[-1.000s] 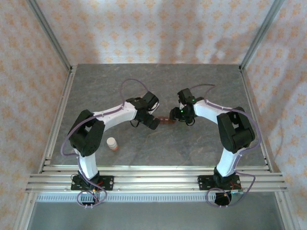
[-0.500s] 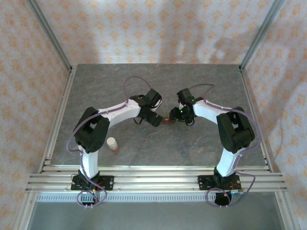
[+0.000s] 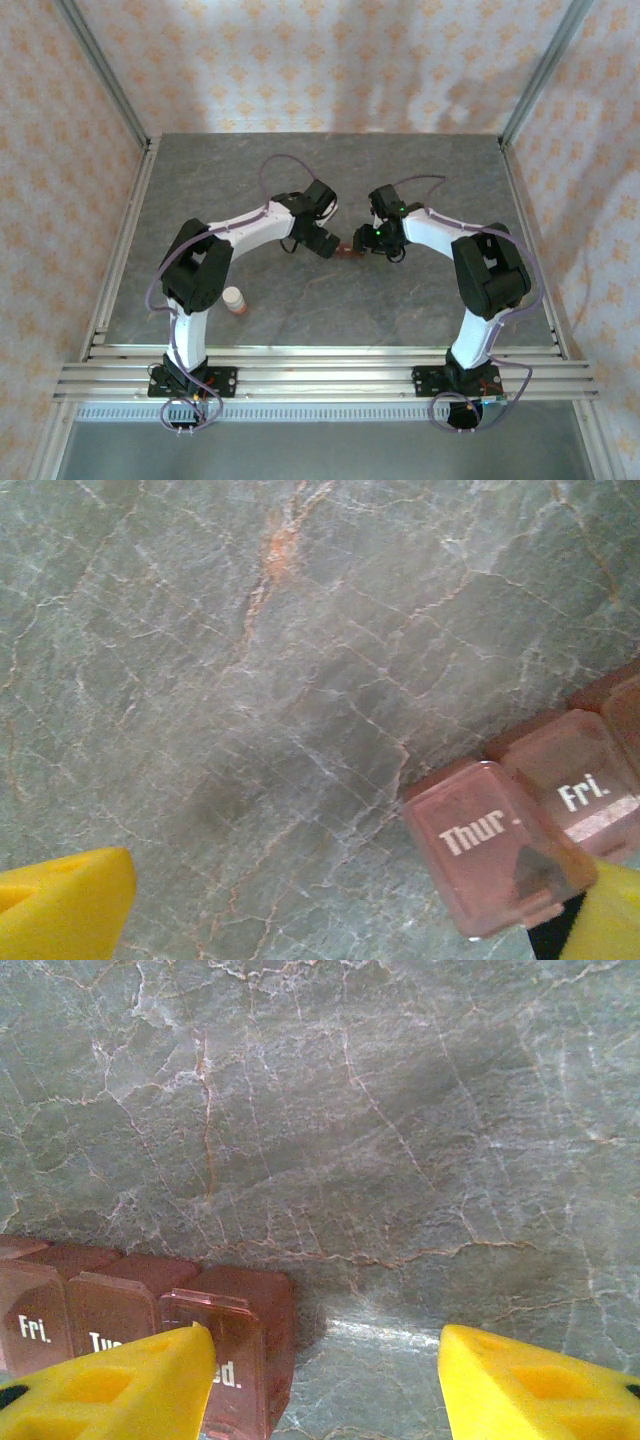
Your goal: Sort the pills into containers
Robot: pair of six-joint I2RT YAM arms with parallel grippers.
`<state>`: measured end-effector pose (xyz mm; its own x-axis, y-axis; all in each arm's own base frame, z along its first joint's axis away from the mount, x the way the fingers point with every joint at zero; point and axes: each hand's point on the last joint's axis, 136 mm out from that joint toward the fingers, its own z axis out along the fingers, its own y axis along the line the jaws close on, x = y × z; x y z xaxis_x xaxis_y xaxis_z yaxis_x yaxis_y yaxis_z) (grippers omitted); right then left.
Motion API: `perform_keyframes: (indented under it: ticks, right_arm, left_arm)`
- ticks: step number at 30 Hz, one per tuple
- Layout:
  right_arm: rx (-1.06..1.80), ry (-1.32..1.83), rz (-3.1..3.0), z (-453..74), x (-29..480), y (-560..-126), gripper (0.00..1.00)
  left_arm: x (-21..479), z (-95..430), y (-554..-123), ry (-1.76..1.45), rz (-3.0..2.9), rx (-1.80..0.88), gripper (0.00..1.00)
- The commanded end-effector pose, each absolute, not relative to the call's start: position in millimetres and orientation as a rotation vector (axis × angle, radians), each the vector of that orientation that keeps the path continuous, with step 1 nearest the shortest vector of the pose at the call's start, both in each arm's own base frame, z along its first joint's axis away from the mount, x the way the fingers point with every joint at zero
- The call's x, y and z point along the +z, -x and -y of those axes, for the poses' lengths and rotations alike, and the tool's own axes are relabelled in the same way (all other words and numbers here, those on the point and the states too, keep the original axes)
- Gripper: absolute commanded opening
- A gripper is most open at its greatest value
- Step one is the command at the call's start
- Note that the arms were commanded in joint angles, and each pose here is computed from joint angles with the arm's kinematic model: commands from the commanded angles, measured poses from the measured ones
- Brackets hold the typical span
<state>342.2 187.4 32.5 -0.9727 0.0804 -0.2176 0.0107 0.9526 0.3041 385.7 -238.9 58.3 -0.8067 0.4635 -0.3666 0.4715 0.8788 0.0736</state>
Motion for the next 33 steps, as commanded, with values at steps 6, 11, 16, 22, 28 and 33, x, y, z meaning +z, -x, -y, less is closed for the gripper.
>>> perform_keyframes:
  ticks: [6,11,16,22,28,33]
  right_arm:
    - [0.261,-0.052,-3.000,-166.3,1.0,-319.5,0.60]
    - [0.258,-0.051,-3.001,-166.4,0.6,-319.5,0.60]
    - [0.256,-0.052,-3.003,-166.1,-0.2,-319.5,0.60]
    - [0.253,-0.052,-3.004,-165.9,-1.5,-318.8,0.60]
    - [0.251,-0.053,-3.009,-165.9,-3.6,-318.0,0.60]
    - [0.249,-0.051,-3.008,-165.7,-2.3,-318.7,0.60]
  left_arm:
    - [64.4,227.0,-398.8,-0.665,-2.674,-0.004,1.00]
    - [65.7,225.7,-405.0,-0.652,-2.672,-0.008,1.00]
    - [65.7,225.3,-411.3,-0.643,-2.673,-0.009,1.00]
    - [58.1,225.8,-418.2,-0.626,-2.684,-0.022,1.00]
    - [46.1,226.4,-422.2,-0.595,-2.705,-0.055,1.00]
    - [61.1,229.9,-425.7,-0.577,-2.673,-0.085,1.00]
